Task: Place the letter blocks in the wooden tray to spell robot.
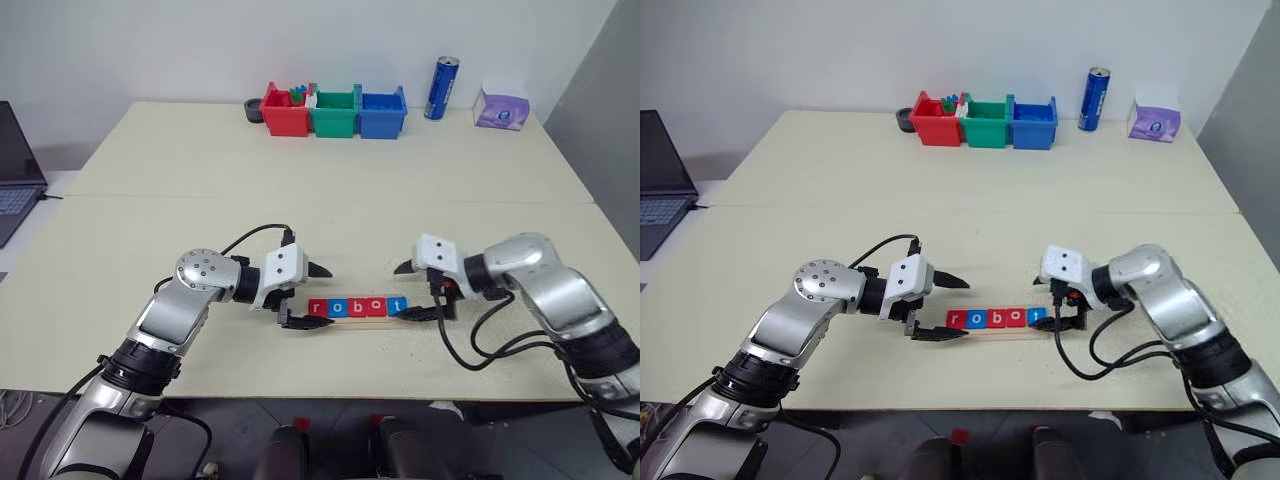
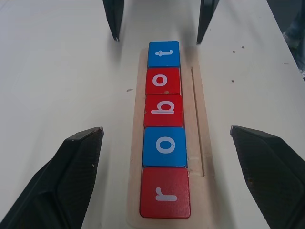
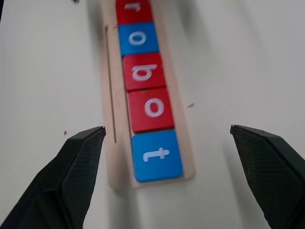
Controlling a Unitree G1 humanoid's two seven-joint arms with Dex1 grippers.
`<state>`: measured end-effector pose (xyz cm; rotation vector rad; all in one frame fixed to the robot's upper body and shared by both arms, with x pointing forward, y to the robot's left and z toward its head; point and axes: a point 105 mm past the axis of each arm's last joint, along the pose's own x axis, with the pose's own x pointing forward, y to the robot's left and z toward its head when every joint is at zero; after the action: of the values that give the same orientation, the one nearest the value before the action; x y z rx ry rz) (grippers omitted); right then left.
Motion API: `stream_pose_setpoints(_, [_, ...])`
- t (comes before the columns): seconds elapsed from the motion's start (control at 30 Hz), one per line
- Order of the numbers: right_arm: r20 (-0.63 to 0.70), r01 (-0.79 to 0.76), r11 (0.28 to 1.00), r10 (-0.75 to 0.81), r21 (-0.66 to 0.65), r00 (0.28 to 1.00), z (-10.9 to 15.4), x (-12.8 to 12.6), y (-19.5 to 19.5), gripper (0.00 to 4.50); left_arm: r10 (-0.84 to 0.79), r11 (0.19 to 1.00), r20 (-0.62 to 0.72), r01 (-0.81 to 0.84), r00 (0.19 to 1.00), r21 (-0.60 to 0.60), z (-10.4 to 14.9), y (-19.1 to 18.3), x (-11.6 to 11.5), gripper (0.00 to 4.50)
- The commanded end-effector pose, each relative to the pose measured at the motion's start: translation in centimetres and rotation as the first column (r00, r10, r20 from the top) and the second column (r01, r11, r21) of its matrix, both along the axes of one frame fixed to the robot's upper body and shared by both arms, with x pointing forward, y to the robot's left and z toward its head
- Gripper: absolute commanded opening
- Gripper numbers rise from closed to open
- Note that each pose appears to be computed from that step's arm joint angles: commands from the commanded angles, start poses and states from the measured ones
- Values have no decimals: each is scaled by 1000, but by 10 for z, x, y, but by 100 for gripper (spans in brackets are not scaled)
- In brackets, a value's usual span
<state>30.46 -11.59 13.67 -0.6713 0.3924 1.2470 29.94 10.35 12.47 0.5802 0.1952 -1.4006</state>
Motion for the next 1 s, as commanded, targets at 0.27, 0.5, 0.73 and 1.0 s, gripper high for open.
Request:
stream_pose_setpoints(0.27, [129,175,981,-186,89,974,5,-17,-20,168,69,997,7,-69,998,-41,12,13,2,450])
stream_pose_setpoints(0.5, [171,196,981,-192,-10,966,-25,-25,-20,3,93,995,4,-93,996,-29,12,23,2,450])
stream_pose_setpoints(0.73, [203,188,982,-179,-24,963,-26,-18,-14,3,101,995,10,-101,995,-15,11,28,3,450])
stream_pose_setpoints(1.0, [173,126,991,-115,-55,978,-34,-16,-6,3,98,995,21,-98,995,3,8,29,3,450])
